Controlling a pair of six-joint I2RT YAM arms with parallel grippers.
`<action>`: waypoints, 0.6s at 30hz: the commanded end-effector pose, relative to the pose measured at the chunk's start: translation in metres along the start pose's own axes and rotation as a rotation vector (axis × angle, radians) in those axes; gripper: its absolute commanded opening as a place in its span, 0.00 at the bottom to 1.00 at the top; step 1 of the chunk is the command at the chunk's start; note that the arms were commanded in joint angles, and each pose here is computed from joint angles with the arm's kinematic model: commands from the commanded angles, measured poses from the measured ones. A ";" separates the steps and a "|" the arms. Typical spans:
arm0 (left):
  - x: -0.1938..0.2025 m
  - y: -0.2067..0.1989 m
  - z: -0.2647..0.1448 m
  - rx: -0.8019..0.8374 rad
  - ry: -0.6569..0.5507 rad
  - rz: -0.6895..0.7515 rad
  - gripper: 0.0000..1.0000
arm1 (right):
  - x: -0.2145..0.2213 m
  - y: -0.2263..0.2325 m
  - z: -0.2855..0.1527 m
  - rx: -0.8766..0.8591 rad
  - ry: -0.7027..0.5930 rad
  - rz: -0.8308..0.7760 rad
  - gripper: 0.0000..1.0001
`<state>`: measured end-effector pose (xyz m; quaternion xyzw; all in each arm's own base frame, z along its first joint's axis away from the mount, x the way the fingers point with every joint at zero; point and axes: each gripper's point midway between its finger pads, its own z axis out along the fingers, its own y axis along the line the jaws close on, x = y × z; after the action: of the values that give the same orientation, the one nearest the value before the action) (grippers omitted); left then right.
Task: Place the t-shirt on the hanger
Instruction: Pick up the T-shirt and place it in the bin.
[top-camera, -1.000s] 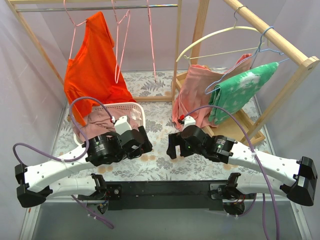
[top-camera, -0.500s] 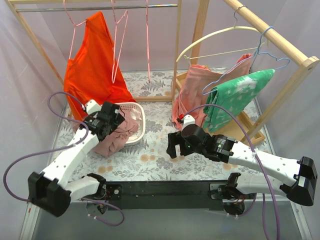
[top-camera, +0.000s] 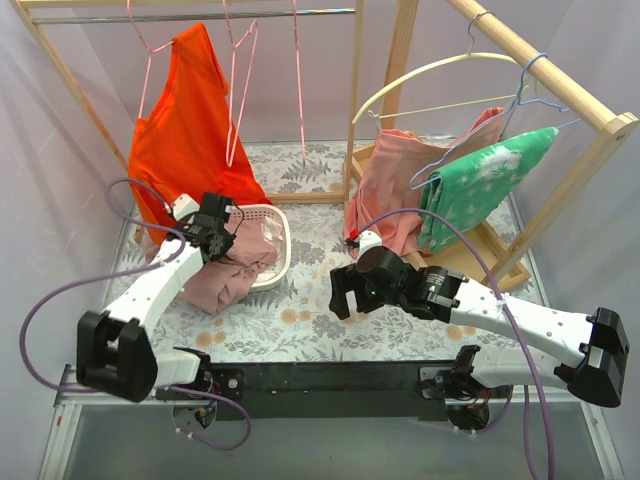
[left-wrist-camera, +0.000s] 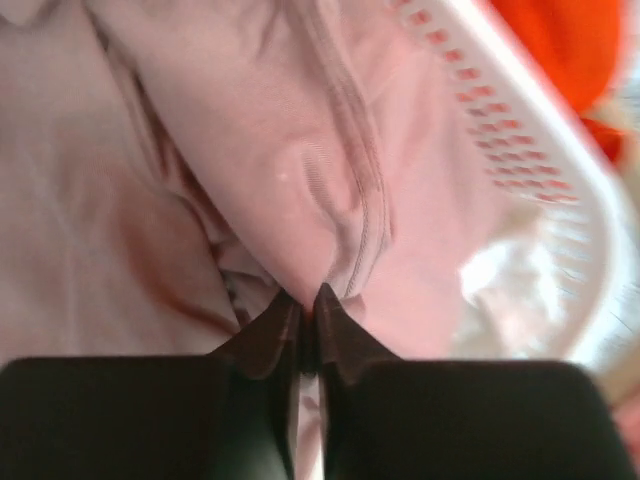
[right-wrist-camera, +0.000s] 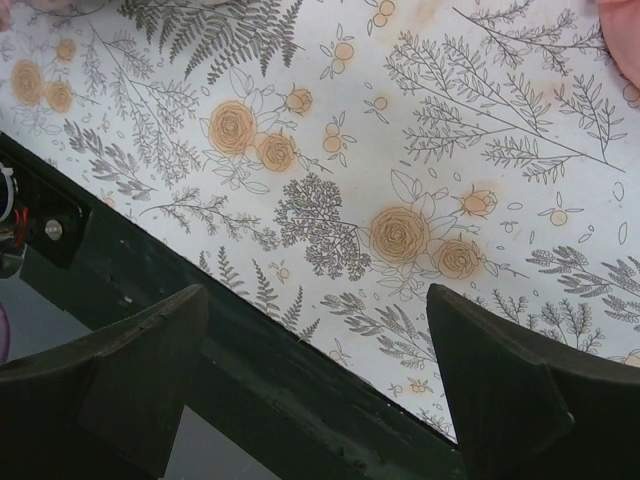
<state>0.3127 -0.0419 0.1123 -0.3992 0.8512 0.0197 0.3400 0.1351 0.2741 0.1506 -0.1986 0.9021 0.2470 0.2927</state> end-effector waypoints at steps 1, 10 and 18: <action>-0.041 -0.017 -0.059 0.206 -0.097 0.003 0.00 | -0.026 0.012 -0.007 -0.021 -0.060 -0.009 0.98; -0.051 -0.032 -0.161 0.574 -0.064 0.057 0.00 | -0.039 0.012 -0.010 -0.004 -0.098 -0.015 0.98; -0.024 -0.054 -0.281 1.141 0.062 0.186 0.00 | -0.057 0.017 -0.013 -0.001 -0.132 -0.020 0.98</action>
<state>0.2424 -0.1014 0.3005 -0.2164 0.8049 -0.2856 0.4730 0.1508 0.2844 0.1729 -0.1975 0.8937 0.2436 0.3207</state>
